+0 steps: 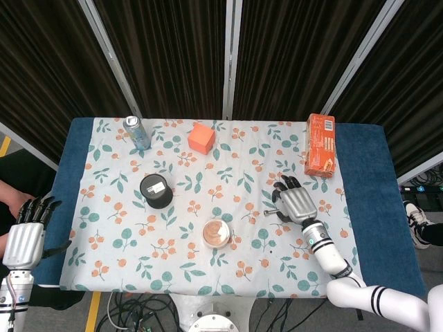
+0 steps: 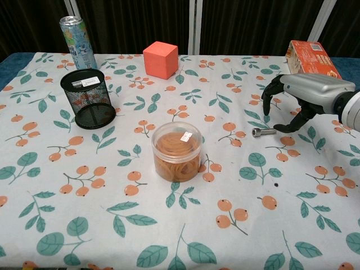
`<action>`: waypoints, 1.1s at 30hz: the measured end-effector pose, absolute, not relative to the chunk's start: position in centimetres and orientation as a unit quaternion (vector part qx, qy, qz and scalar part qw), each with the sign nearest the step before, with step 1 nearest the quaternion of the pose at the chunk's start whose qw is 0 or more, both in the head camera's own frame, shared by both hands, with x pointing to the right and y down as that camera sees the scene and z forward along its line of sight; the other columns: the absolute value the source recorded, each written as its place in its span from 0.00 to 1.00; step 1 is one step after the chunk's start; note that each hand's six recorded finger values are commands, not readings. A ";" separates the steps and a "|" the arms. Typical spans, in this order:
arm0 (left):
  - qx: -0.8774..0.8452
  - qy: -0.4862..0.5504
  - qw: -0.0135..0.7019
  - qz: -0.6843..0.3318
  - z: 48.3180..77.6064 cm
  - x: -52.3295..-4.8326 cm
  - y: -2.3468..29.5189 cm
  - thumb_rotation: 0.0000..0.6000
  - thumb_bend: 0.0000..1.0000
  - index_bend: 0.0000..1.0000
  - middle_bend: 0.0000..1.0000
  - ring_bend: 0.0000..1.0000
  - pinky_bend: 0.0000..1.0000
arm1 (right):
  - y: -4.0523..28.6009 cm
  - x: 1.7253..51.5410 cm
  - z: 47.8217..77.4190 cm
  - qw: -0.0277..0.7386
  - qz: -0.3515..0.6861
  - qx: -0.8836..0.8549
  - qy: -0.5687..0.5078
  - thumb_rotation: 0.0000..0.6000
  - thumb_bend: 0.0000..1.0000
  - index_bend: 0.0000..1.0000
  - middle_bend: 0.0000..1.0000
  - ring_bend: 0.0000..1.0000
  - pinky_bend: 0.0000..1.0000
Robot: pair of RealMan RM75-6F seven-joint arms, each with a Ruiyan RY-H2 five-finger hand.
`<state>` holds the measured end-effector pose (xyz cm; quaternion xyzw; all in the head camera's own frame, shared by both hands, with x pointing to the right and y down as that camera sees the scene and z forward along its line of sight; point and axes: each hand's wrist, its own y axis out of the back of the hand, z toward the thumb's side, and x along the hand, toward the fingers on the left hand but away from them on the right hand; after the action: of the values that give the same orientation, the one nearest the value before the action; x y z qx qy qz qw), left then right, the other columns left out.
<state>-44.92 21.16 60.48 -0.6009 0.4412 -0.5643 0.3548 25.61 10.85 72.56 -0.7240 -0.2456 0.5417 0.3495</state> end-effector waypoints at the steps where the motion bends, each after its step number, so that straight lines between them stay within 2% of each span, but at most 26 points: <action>1: -0.601 0.442 0.354 -0.565 60.5 -45.0 21.2 1.00 0.00 0.17 0.11 0.04 0.00 | 11.0 25.6 72.8 0.351 0.543 -0.724 -0.242 1.00 0.23 0.46 0.21 0.03 0.06; 11: -0.599 0.445 0.352 -0.565 60.6 -45.2 21.4 1.00 0.00 0.17 0.11 0.04 0.00 | 11.4 25.1 74.2 0.360 0.549 -0.722 -0.218 1.00 0.28 0.48 0.21 0.02 0.06; 15: -0.599 0.445 0.351 -0.566 60.6 -45.3 21.4 1.00 0.00 0.17 0.11 0.04 0.00 | 11.5 25.1 74.3 0.359 0.549 -0.723 -0.215 1.00 0.30 0.51 0.21 0.02 0.06; 23: -0.599 0.446 0.349 -0.567 60.7 -45.4 21.6 1.00 0.00 0.17 0.11 0.04 0.00 | 11.6 25.6 74.2 0.361 0.554 -0.720 -0.210 1.00 0.31 0.52 0.21 0.02 0.06; 26: -0.599 0.446 0.348 -0.566 60.8 -45.4 21.6 1.00 0.00 0.17 0.11 0.04 0.00 | 11.5 25.7 74.1 0.366 0.554 -0.718 -0.208 1.00 0.34 0.55 0.21 0.03 0.06; 33: -0.599 0.446 0.352 -0.565 60.6 -45.4 21.5 1.00 0.00 0.17 0.11 0.04 0.00 | 10.4 25.7 72.2 0.446 0.547 -0.688 -0.170 1.00 0.36 0.56 0.22 0.02 0.02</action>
<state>-45.38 21.53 60.61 -0.5991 0.4458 -0.5646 0.3515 25.66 10.38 72.23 -0.6877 -0.1703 0.5472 0.4457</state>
